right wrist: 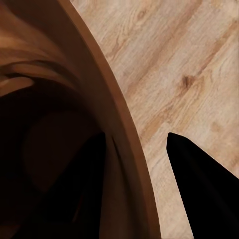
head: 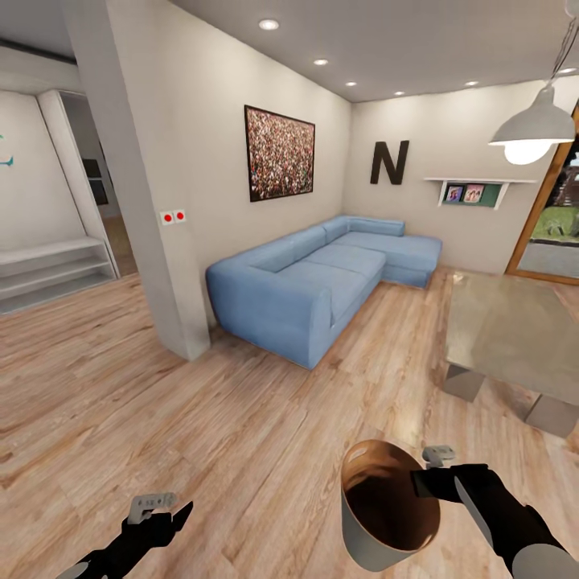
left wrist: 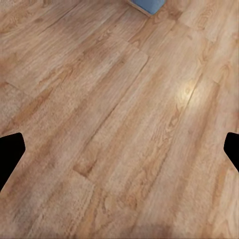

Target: Put the three can of soda from the living room inside the tash can in the kitchen.

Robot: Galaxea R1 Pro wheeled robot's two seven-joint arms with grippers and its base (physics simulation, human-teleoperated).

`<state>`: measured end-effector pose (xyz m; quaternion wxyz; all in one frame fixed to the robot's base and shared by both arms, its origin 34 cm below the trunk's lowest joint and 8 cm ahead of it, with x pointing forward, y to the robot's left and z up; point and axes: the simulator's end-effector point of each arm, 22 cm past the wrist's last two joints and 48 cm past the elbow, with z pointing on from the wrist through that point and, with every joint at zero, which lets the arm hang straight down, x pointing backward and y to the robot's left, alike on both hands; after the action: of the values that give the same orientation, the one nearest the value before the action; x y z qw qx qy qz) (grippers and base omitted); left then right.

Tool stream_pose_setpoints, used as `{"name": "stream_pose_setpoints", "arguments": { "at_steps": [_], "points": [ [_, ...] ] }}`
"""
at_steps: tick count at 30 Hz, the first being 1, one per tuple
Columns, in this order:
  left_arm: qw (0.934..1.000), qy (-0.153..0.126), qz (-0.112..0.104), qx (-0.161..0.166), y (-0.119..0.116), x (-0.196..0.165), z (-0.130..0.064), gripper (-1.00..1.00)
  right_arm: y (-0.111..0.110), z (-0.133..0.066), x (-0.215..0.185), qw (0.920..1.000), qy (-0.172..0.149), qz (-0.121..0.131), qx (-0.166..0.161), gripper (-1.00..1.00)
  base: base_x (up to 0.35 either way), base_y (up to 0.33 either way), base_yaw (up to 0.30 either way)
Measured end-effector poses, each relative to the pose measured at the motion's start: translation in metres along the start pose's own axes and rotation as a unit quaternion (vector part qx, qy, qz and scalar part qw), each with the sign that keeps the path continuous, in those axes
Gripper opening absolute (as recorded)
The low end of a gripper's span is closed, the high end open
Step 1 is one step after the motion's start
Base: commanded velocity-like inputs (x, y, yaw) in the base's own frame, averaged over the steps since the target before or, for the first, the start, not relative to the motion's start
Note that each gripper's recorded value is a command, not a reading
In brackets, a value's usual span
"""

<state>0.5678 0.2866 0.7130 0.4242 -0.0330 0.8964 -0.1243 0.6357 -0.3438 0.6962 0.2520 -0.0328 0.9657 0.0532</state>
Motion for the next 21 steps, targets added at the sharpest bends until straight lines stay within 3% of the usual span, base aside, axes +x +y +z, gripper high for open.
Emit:
{"name": "stream_pose_setpoints", "arguments": {
  "at_steps": [21],
  "points": [
    [1.0000,0.000,0.000,0.000,-0.008,-0.021,-0.020,1.00,0.005,-0.026,-0.012,1.0000,0.001,0.000,-0.002,-1.00,0.000,0.000,0.000]
  ]
}}
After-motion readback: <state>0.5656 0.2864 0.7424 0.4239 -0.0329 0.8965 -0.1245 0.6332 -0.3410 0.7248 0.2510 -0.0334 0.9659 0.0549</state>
